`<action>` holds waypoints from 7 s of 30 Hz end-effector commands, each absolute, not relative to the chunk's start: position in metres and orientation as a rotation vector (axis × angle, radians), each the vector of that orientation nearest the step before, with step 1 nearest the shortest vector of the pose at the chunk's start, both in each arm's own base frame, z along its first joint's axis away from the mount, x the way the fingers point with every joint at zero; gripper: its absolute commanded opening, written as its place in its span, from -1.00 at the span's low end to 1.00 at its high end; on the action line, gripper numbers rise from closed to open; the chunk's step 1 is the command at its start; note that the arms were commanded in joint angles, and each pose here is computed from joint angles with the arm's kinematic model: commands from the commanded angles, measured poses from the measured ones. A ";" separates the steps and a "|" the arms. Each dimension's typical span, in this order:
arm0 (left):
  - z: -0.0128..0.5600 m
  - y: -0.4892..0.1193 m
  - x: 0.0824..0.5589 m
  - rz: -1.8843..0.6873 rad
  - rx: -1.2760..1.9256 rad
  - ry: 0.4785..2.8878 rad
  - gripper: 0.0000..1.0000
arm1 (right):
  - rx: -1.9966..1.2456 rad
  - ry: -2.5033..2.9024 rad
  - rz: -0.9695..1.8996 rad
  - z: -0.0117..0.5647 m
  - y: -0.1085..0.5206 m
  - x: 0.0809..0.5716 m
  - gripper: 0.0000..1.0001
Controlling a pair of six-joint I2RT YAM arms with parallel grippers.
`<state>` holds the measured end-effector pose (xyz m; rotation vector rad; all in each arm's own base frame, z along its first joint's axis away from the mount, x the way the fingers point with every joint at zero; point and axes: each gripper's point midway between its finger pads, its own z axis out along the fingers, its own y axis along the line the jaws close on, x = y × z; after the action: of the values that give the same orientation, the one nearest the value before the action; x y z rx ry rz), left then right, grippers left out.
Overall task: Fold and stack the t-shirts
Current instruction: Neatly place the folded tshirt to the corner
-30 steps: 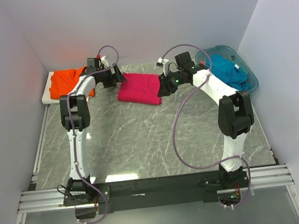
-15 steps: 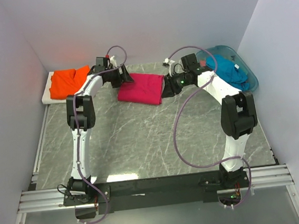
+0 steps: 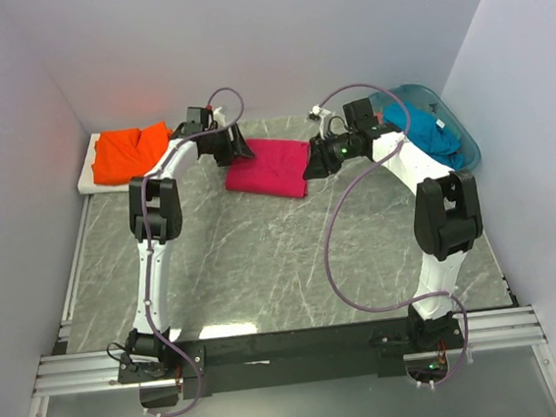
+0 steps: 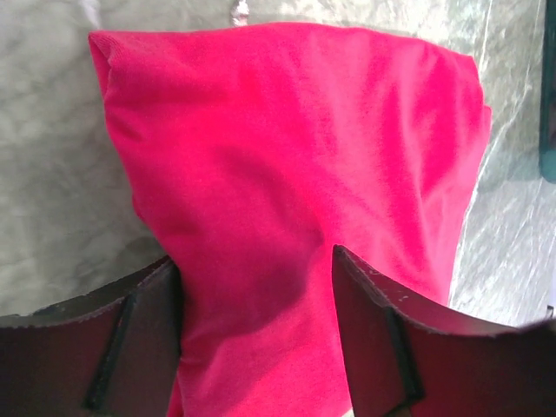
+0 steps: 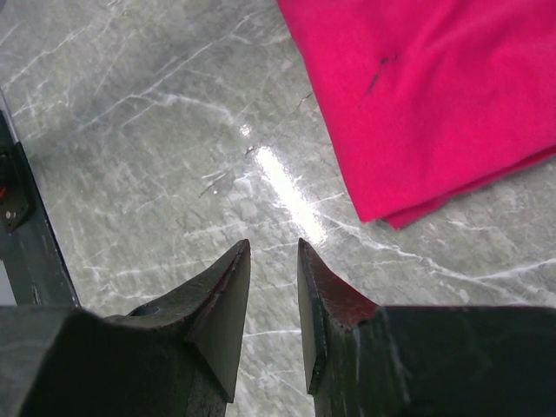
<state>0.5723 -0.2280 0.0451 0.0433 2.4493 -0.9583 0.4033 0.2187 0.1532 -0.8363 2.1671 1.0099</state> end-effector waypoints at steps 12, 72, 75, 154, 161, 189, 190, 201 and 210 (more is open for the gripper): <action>-0.029 -0.255 0.504 -0.986 -0.071 2.727 -0.29 | -0.823 2.115 1.015 0.171 0.213 0.406 -0.28; 0.216 -0.025 0.557 1.175 0.392 1.698 -1.00 | -0.789 2.091 1.080 0.175 0.192 0.408 -0.28; 0.218 -0.018 0.561 1.199 0.413 1.699 -1.00 | -0.792 2.089 1.085 0.175 0.193 0.407 -0.28; 0.240 0.084 0.607 1.338 0.379 1.682 -0.99 | -0.777 2.100 1.179 0.168 0.199 0.406 -0.27; 0.230 0.104 0.615 1.363 0.333 1.683 -0.99 | -0.779 2.101 1.199 0.170 0.202 0.402 -0.27; 0.184 0.166 0.621 1.372 0.219 1.756 -0.99 | -0.801 2.126 1.197 0.160 0.208 0.396 -0.26; 0.185 0.170 0.621 1.373 0.199 1.750 -0.82 | -0.804 2.124 1.195 0.161 0.208 0.396 -0.26; 0.273 0.196 0.603 1.200 -0.308 1.556 0.99 | -0.811 2.117 1.193 0.164 0.209 0.394 -0.25; 0.331 0.151 0.602 0.681 -0.349 1.656 0.99 | -0.832 2.120 1.163 0.161 0.207 0.395 -0.24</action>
<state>0.6152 0.1719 0.2685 -0.2462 1.7092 0.9641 0.3935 0.2049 0.1487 -0.7923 2.1620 1.1896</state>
